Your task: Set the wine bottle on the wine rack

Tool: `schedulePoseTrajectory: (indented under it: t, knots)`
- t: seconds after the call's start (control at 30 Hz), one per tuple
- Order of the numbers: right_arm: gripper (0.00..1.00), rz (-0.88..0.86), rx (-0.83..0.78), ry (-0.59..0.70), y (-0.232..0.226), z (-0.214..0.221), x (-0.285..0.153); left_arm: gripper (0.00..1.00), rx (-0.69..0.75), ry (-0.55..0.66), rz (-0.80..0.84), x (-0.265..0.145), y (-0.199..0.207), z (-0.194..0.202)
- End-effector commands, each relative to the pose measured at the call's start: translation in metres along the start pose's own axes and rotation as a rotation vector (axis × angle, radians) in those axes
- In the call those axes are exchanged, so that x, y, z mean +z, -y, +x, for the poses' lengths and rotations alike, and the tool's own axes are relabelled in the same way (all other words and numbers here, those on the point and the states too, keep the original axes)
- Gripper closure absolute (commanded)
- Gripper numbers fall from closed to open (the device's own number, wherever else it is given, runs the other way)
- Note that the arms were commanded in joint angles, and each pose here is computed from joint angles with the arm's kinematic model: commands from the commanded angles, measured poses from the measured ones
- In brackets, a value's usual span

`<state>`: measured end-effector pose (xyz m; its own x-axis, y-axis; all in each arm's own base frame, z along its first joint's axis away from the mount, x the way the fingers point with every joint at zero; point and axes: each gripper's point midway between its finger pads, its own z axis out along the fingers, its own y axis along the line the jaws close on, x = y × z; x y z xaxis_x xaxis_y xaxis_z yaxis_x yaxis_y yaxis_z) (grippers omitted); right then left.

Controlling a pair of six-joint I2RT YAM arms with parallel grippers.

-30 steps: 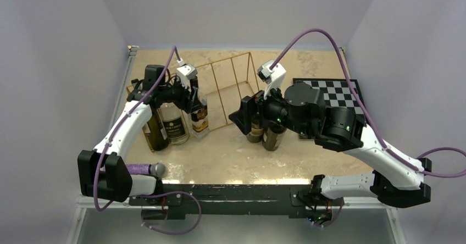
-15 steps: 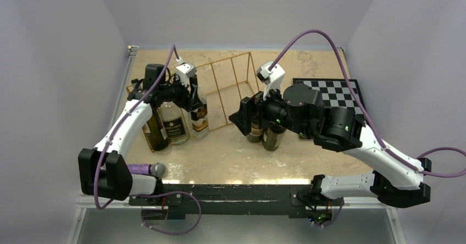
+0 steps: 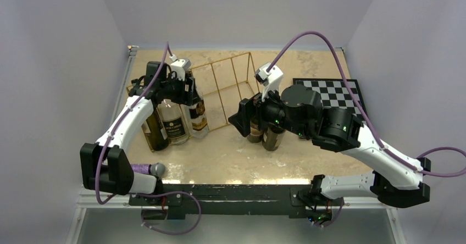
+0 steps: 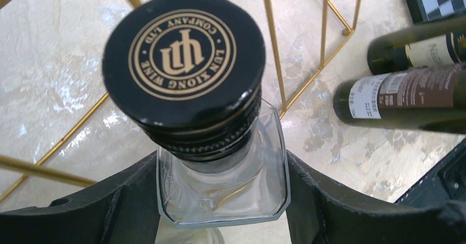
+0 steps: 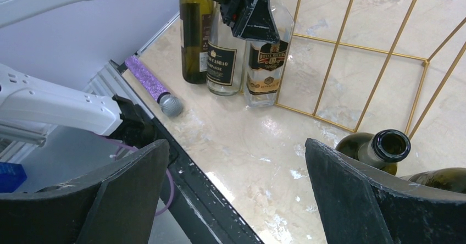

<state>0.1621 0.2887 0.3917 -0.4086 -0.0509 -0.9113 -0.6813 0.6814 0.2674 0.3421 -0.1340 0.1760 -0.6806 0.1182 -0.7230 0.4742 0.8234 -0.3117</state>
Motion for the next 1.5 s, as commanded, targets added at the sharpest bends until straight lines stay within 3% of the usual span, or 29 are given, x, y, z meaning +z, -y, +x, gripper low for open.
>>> schedulePoseTrajectory:
  t: [0.0, 0.43, 1.0, 1.1, 1.47]
  knots:
    - [0.01, -0.030, 0.021, 0.023, -0.007, -0.004, 0.000, 0.50, -0.102, 0.023, -0.150, -0.012, -0.017, -0.005]
    - [0.01, -0.020, 0.030, 0.026, -0.004, -0.002, 0.000, 0.45, -0.248, 0.019, -0.343, -0.017, -0.045, -0.012]
    - [0.01, -0.009, 0.034, 0.025, -0.001, 0.000, 0.000, 0.26, -0.306, -0.035, -0.381, -0.008, -0.054, -0.005]
    - [0.01, -0.006, 0.033, 0.025, -0.001, 0.001, 0.000, 0.18, -0.319, -0.047, -0.394, -0.007, -0.056, -0.003]
    - [0.01, -0.003, 0.036, 0.029, 0.001, 0.000, -0.003, 0.11, -0.345, -0.027, -0.419, -0.014, -0.057, -0.009]
